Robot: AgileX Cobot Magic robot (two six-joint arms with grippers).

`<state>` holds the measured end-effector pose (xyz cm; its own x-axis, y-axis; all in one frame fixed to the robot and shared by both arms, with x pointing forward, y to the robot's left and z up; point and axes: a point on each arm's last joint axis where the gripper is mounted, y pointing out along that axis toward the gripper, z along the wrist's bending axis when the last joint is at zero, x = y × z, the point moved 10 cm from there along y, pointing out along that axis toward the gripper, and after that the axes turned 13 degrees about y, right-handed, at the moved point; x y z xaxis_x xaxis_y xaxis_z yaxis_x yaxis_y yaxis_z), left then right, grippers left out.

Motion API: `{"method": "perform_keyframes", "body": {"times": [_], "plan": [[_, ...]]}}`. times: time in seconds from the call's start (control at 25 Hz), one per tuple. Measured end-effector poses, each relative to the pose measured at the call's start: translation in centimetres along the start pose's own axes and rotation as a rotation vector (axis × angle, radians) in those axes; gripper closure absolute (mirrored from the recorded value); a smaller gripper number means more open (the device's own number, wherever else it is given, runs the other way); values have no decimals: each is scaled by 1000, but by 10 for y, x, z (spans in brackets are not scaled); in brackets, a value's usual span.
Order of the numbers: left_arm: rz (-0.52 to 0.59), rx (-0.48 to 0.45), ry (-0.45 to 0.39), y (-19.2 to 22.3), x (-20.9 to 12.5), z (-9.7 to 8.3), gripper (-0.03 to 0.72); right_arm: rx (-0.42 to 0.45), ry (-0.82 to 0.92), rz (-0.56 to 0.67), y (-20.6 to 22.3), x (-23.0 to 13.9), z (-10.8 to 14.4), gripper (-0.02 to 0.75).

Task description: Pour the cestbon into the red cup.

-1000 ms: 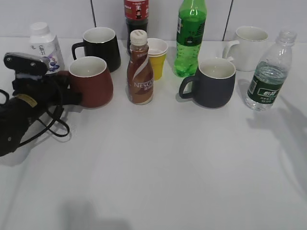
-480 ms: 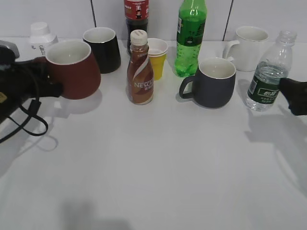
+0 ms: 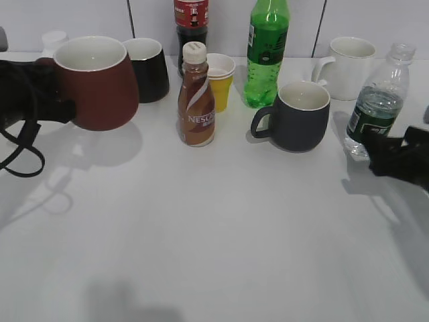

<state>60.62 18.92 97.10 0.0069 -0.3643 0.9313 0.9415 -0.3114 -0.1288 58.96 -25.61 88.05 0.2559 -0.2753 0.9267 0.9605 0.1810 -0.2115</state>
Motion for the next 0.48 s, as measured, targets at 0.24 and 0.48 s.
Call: {"method": "perform_keyframes", "body": {"times": [0.24, 0.48], "plan": [[38, -44, 40, -7, 2, -5, 618, 10, -4, 57, 25, -25, -6, 132], [77, -64, 50, -8, -6, -9, 618, 13, -10, 1, 44, -11, -7, 141]]}}
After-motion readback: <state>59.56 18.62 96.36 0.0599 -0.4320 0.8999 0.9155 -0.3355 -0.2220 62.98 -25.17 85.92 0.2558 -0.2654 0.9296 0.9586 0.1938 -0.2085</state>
